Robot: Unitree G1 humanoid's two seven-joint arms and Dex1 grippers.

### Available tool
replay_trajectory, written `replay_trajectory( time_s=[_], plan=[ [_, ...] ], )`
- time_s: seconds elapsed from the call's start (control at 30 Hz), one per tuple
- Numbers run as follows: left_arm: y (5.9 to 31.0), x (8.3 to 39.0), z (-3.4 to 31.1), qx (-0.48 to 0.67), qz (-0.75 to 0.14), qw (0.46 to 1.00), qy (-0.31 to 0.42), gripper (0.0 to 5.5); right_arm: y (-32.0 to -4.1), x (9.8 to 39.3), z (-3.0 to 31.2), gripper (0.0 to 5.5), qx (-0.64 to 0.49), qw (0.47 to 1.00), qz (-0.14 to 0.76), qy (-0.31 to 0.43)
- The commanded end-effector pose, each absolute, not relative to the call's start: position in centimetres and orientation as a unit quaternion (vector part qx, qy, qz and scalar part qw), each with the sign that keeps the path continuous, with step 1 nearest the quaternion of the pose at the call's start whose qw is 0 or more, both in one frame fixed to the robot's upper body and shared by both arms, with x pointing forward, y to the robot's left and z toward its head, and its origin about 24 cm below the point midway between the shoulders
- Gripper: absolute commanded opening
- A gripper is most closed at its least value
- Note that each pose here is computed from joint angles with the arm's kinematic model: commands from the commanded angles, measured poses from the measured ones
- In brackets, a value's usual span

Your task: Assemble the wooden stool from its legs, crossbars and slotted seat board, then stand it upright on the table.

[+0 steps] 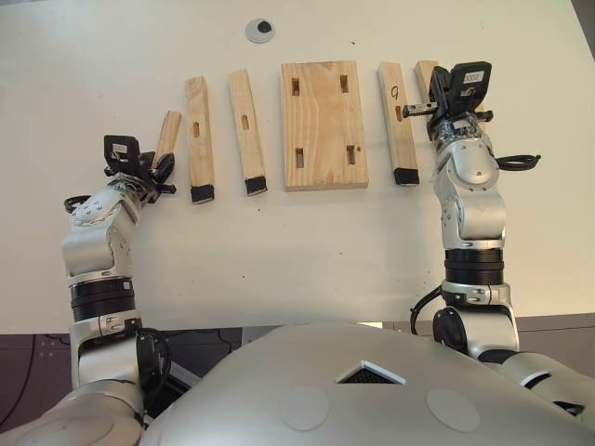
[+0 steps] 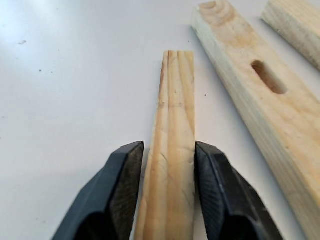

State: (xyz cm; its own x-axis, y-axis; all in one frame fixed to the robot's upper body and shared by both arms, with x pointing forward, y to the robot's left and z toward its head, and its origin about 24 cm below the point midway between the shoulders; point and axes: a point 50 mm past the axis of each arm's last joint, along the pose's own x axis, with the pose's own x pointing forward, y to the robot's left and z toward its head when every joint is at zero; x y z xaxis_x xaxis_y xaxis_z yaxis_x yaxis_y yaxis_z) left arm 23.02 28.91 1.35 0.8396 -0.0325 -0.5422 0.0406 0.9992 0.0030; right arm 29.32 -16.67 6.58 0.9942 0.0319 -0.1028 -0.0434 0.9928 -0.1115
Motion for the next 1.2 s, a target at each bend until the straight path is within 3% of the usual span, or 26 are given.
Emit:
replay_trajectory(
  time_s=[0.03,0.27,0.33,0.47,0.57,0.67,0.73,0.9,1.2],
  plan=[
    [28.9,21.1,-1.5,-0.018,-0.008,0.940,0.341,1.25,-16.3,29.6,6.9,0.00,-0.054,0.997,0.023,0.047],
    [29.8,22.4,-0.9,-0.023,0.016,0.953,0.301,1.25,-16.4,30.0,7.1,0.00,-0.055,0.997,0.028,0.048],
    [29.7,24.3,1.6,-0.024,0.023,0.974,0.226,1.25,-16.0,30.5,7.1,0.00,-0.052,0.996,0.047,0.060],
    [26.2,28.7,9.6,-0.036,-0.027,0.998,0.032,1.25,-15.3,32.2,8.8,0.19,0.065,0.990,0.096,0.082],
    [20.4,30.3,13.2,-0.042,-0.132,0.989,-0.044,1.25,-13.8,33.4,11.2,0.70,0.192,0.964,0.163,0.087],
    [14.3,29.2,14.1,-0.037,-0.247,0.966,-0.070,1.25,-11.8,33.8,14.6,1.16,0.308,0.912,0.260,0.079],
    [12.6,28.3,14.0,-0.020,-0.282,0.956,-0.077,1.25,-11.2,33.6,16.4,1.53,0.354,0.881,0.306,0.071],
    [11.9,27.7,13.6,-0.007,-0.290,0.954,-0.078,1.25,-10.6,32.7,17.4,2.50,0.389,0.844,0.360,0.086],
    [11.1,27.0,13.3,0.007,-0.315,0.946,-0.073,1.25,-10.1,32.3,16.9,2.55,0.383,0.841,0.367,0.108]
  ],
)
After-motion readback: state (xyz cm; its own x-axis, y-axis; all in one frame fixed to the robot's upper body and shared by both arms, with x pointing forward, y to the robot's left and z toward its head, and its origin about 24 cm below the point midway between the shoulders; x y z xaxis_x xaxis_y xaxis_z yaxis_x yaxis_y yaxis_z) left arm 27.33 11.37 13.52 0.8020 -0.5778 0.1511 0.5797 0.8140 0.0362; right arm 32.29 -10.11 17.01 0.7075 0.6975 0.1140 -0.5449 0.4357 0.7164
